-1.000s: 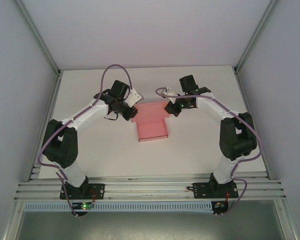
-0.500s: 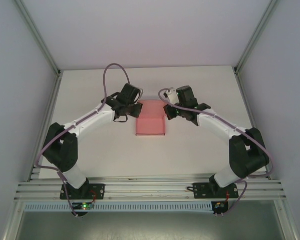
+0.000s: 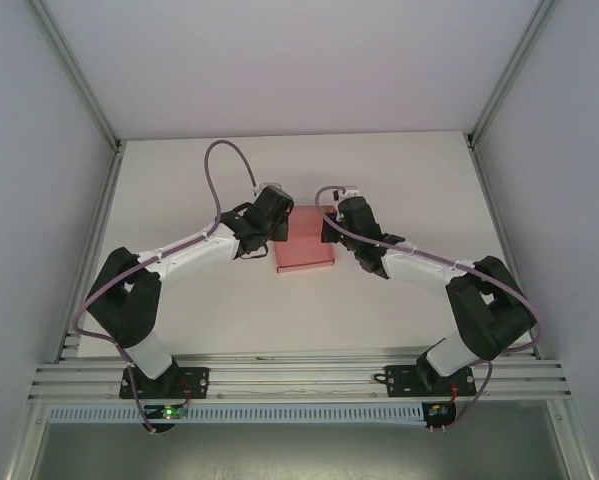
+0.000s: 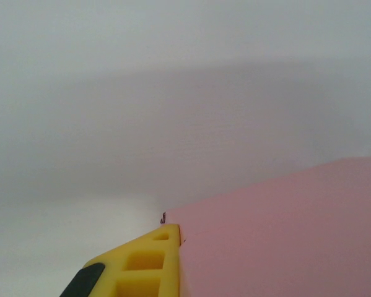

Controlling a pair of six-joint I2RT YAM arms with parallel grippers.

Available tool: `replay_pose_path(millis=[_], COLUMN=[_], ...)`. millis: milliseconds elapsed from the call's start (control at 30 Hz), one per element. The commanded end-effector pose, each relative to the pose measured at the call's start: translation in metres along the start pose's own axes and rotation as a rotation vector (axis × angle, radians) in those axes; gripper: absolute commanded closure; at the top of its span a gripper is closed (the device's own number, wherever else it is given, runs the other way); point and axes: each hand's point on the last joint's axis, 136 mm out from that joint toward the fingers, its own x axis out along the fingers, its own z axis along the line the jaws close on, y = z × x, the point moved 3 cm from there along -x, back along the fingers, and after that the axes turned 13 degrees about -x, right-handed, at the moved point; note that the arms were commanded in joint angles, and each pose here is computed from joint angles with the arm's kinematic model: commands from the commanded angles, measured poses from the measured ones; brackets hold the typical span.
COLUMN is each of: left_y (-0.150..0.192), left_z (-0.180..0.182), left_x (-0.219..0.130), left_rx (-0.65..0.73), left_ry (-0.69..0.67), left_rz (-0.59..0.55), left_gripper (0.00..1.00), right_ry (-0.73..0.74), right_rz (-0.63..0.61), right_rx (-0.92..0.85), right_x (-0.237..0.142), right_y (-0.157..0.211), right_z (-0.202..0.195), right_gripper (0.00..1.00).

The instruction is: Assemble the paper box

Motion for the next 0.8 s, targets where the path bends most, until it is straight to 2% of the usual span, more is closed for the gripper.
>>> replay_pose_path(millis=[0, 67, 200, 400, 767], left_y=[-0.010, -0.004, 0.006, 0.028, 0.060], left_z=[-0.029, -0.032, -0.027, -0.029, -0.026], left_x=[-0.003, -0.001, 0.002, -0.014, -0.033], left_rx=[-0.171, -0.186, -0.195, -0.063, 0.007], left_ry=[0.178, 0.225, 0.226, 0.232, 0.275], left_rz=[-0.068, -0.077, -0.092, -0.155, -0.097], left_gripper=[1.00, 1.00, 1.00, 0.99, 0.80], right_ry=[-0.053, -0.035, -0.018, 0.029, 0.151], right_rz=[-0.155, -0.180, -0.239, -0.294, -0.322], right_rx=[0.059, 0.057, 0.027, -0.023, -0.121], right_x=[-0.013, -0.015, -0.022, -0.035, -0.050], right_y=[-0.021, -0.016, -0.006, 0.006, 0.042], right_z=[0.019, 0.018, 0.023, 0.025, 0.015], right_gripper=[1.00, 1.00, 1.00, 1.00, 1.00])
